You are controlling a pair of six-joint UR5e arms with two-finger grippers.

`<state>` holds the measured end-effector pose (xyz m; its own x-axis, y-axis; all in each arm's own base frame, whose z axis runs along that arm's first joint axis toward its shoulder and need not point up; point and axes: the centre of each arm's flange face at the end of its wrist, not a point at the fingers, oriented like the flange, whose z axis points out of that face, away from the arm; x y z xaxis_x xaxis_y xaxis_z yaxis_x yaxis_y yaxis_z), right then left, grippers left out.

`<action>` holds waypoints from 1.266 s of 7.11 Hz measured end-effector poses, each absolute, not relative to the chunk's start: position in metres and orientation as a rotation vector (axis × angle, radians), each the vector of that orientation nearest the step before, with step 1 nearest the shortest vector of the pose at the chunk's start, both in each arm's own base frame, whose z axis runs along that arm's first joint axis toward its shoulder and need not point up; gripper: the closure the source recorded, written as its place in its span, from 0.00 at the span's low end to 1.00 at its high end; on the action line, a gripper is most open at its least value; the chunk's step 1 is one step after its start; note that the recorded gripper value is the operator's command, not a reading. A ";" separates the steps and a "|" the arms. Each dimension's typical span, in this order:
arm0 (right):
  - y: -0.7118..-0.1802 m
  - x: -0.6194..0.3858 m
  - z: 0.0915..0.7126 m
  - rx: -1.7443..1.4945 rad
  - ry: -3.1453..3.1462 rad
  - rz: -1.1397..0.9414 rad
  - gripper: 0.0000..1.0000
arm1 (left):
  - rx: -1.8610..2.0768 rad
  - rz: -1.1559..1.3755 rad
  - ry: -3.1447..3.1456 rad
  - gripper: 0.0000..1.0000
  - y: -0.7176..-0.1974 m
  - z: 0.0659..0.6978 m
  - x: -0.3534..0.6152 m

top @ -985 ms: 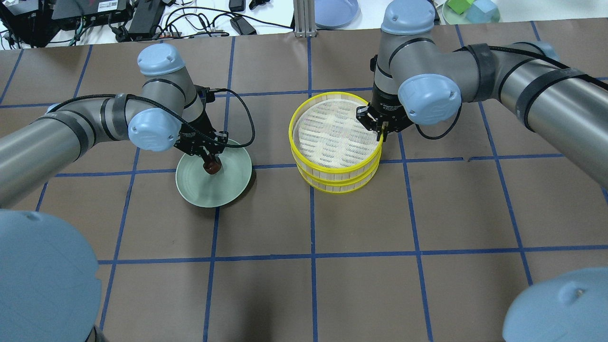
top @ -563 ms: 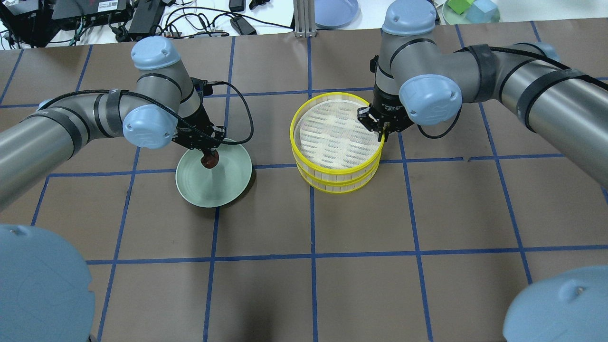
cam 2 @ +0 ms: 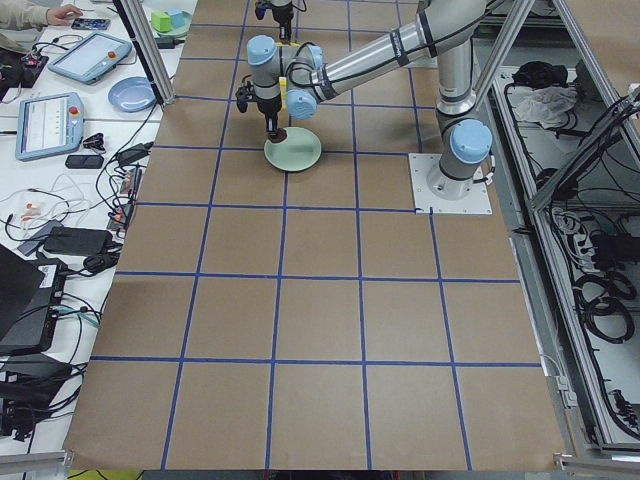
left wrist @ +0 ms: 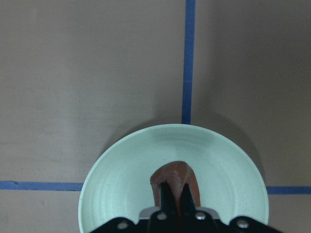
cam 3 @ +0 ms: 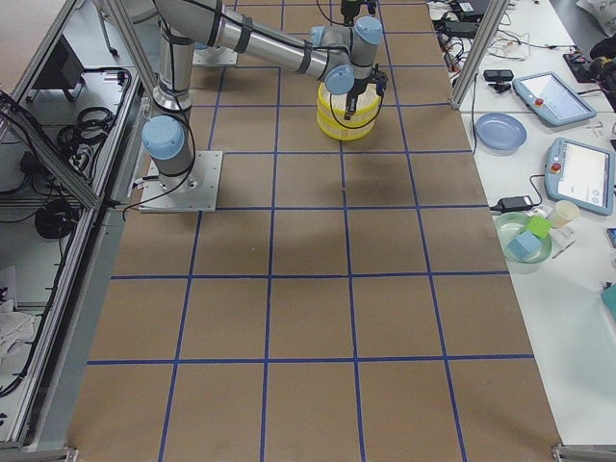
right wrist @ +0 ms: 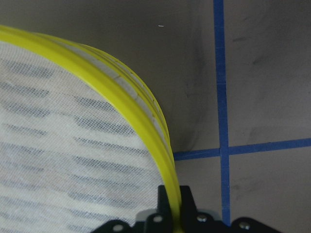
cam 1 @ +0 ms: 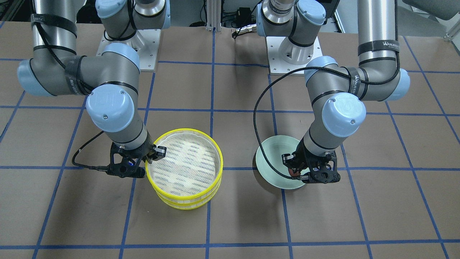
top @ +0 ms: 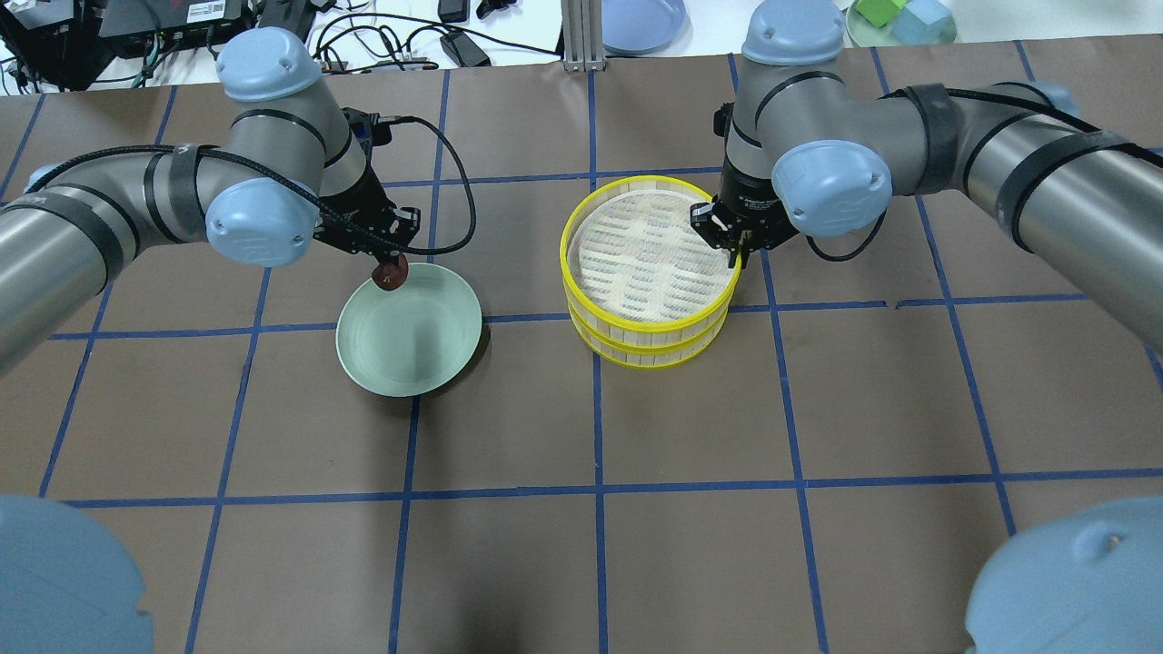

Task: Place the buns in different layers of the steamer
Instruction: 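Grasp the brown bun with the left gripper and lift it, then carry the brown bun into the top tier while the right gripper withdraws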

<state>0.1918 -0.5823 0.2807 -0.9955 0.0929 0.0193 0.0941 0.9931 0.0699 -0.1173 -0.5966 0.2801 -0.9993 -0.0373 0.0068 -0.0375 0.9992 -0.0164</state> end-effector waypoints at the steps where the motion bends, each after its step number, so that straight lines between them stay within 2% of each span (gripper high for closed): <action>1: -0.582 0.192 0.280 -0.146 -3.121 -0.113 0.97 | 0.058 0.054 -3.132 0.99 -0.597 0.290 -0.119; 2: -0.580 0.191 0.278 -0.145 -3.119 -0.117 0.01 | 0.056 0.069 -3.129 0.98 -0.597 0.295 -0.121; 5: -0.578 0.190 0.287 -0.136 -3.110 -0.097 0.00 | 0.038 0.113 -3.121 0.98 -0.592 0.311 -0.130; 7: -0.565 0.188 0.336 -0.136 -3.120 -0.010 0.00 | 0.047 0.152 -3.105 0.98 -0.588 0.327 -0.140; 9: -0.525 0.181 0.409 -0.131 -3.125 0.052 0.00 | 0.131 0.190 -3.079 0.98 -0.587 0.350 -0.179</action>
<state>0.1810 -0.5248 0.4089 -0.9964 0.0839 0.0118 0.0835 0.9959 -0.0335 -0.1794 -0.5872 0.3503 -0.9950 -0.0809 0.0587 -0.0875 0.9889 -0.1202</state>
